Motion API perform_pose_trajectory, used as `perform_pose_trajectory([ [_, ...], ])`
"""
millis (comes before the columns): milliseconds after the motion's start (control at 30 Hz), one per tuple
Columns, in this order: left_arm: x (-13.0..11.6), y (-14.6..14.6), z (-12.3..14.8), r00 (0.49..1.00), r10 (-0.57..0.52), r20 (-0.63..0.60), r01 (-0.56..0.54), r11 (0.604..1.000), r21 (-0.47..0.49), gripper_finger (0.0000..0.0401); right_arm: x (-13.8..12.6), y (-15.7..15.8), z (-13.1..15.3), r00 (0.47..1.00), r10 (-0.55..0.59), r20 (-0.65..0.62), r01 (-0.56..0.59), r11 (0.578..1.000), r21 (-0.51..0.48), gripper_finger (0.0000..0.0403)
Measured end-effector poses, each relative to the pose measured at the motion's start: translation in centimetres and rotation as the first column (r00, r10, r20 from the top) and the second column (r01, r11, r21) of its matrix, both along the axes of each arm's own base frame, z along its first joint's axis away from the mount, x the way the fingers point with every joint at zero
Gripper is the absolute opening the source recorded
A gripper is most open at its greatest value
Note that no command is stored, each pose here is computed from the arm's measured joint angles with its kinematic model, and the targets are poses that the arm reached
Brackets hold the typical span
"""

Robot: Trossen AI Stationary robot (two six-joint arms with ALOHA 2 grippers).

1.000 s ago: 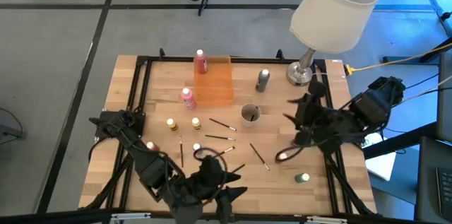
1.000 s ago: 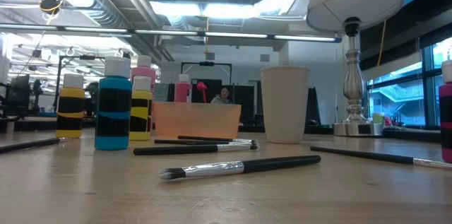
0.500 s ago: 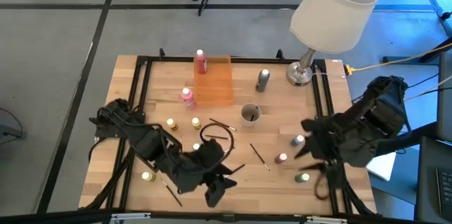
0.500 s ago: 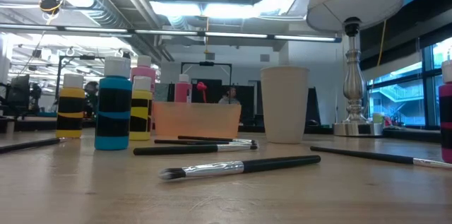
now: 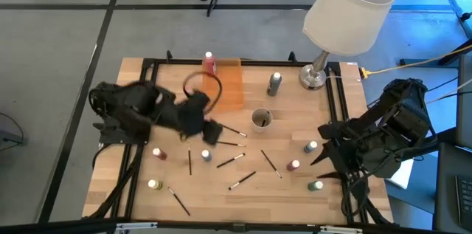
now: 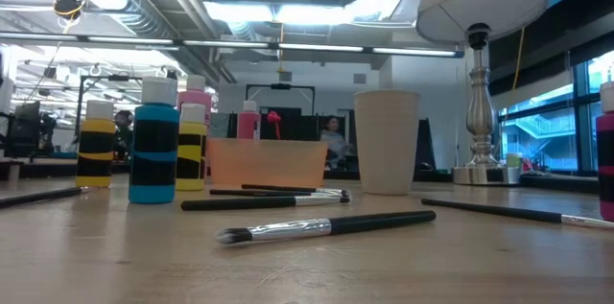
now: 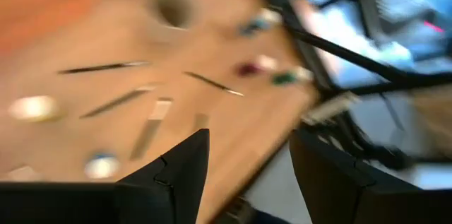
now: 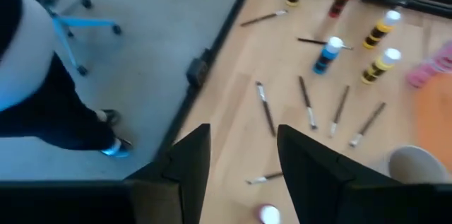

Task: Pick & Place Paint Supplies
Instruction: Put the large pink paint bottle into the orange bin

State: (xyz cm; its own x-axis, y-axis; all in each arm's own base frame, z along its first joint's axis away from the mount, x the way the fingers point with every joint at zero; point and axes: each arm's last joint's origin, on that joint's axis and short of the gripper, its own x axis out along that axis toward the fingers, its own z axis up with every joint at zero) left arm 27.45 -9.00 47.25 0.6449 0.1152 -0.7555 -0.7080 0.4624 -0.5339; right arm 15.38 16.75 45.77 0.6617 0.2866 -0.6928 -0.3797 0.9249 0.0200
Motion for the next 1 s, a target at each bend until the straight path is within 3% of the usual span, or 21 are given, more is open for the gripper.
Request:
perform_pose_trajectory([
  [67, -0.4, 1.5, -0.4, 0.993, 0.100, -0.068, -0.101, 0.995, -0.012, 0.0194, -0.1, -0.4, -0.2, 1.000, -0.019, -0.007, 0.018, 0.999, -0.048, 0.0170],
  [233, 0.6, 4.5, -1.2, 0.978, 0.183, -0.100, -0.184, 0.983, -0.002, 0.0193, -0.5, -1.2, -0.5, 0.997, -0.074, 0.002, 0.074, 0.984, -0.162, 0.0170],
  [467, 2.0, 8.6, -4.4, 0.956, 0.052, -0.289, -0.064, 0.998, -0.030, 0.0193, -0.1, -1.8, -0.6, 0.995, -0.101, 0.010, 0.101, 0.975, -0.199, 0.0170],
  [667, 1.7, 12.6, -4.8, 0.948, -0.021, -0.318, 0.015, 1.000, -0.021, 0.0193, 0.0, -2.5, -0.7, 0.987, -0.161, -0.015, 0.155, 0.969, -0.192, 0.0170],
  [800, 0.5, 15.1, -4.2, 0.953, -0.001, -0.302, -0.004, 1.000, -0.016, 0.0193, -0.5, -3.8, 0.1, 0.978, -0.208, 0.016, 0.208, 0.969, -0.136, 0.0170],
  [1000, -1.0, 17.4, -3.5, 0.953, 0.090, -0.288, -0.083, 0.996, 0.037, 0.0193, -0.5, -4.7, 0.3, 0.964, -0.262, 0.053, 0.267, 0.952, -0.147, 0.0170],
])
